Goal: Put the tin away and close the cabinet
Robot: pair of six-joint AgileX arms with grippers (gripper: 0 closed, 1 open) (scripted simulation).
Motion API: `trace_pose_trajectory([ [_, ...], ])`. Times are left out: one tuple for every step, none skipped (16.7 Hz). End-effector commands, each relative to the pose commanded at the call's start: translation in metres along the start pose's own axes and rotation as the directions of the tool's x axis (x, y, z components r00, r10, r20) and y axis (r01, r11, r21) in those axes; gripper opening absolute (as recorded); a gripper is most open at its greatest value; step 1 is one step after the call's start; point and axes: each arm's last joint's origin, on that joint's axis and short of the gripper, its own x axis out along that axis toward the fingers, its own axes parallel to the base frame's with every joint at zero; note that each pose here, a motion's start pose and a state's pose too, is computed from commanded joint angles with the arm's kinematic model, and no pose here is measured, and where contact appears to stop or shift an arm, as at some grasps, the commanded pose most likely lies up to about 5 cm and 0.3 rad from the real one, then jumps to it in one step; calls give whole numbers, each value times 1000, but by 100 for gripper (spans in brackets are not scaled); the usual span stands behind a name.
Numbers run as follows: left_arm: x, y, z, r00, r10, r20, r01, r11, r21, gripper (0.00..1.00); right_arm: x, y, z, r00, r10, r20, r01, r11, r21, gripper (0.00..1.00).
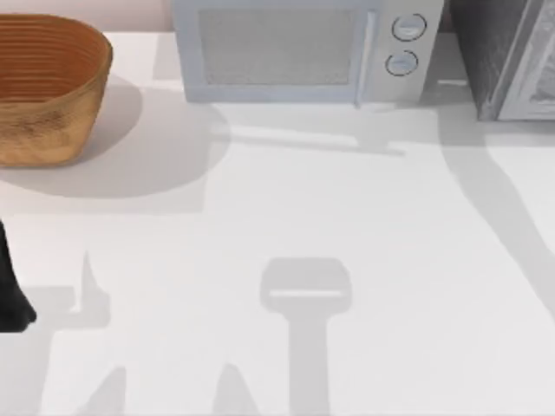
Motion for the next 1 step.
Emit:
trace_pose_trajectory([
  [0, 0, 0, 1000, 0, 0, 0, 1000, 0, 100, 1, -1, 1, 1000, 1, 6, -1, 1000, 2, 100],
])
